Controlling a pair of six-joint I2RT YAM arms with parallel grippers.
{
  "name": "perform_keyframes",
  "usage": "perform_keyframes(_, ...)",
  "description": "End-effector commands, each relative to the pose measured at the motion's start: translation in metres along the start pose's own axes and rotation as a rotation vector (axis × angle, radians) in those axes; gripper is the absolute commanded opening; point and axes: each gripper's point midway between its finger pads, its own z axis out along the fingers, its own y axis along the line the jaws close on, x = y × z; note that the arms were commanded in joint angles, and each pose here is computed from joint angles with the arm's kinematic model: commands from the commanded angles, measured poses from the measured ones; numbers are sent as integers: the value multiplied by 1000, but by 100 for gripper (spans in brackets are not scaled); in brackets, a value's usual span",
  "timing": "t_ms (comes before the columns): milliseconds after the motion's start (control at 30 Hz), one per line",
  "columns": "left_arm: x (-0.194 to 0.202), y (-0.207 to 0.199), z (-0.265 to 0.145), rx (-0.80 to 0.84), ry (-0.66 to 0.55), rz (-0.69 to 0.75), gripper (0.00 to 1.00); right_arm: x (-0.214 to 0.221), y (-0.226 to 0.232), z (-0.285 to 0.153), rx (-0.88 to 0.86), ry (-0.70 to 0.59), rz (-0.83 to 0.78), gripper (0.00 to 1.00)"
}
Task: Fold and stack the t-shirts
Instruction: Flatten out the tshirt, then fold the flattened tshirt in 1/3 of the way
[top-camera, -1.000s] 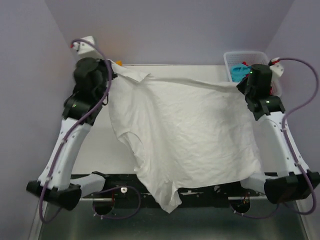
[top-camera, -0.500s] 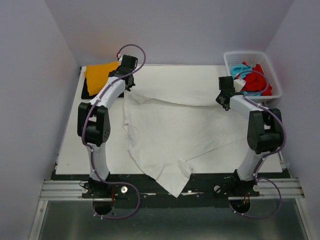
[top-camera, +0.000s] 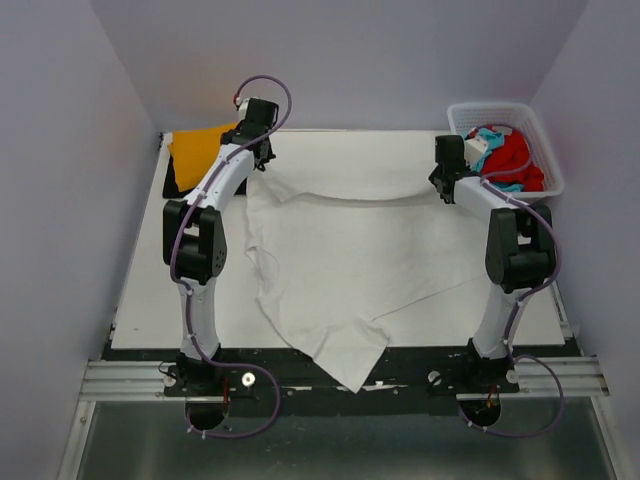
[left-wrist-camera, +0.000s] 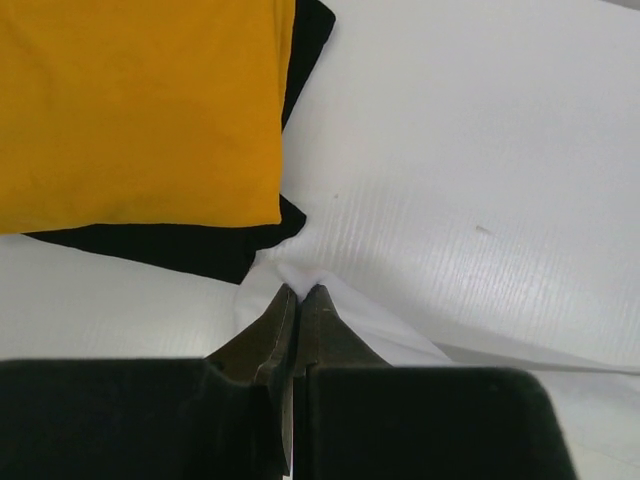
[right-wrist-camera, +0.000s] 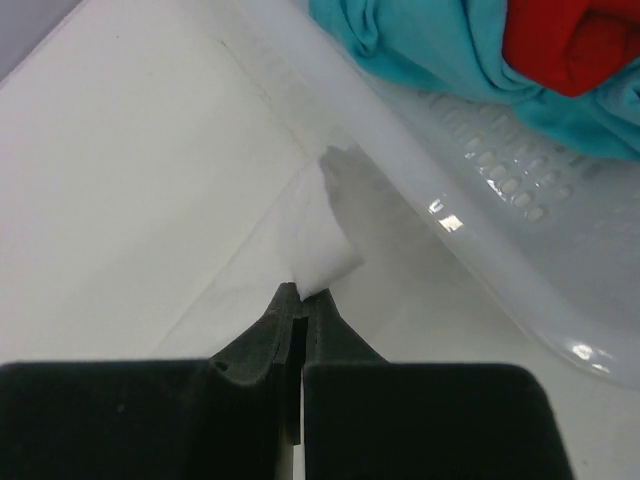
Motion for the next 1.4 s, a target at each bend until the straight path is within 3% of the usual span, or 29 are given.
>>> perform_keyframes(0,7,-4,12,-2,63,-60,0,-15,1,21,58,-59,-24,1)
perform_keyframes(267,27,5,-4,-6,101,-122,0,-17,6,40,88,-68,-68,1)
perform_keyframes(967,150,44,-135,-63,191,-423,0,-27,7,27,87,-20,-173,2)
perform_keyframes(1367,201,39,-176,-51,236,-455,0,-26,-3,17,114,15,-237,3)
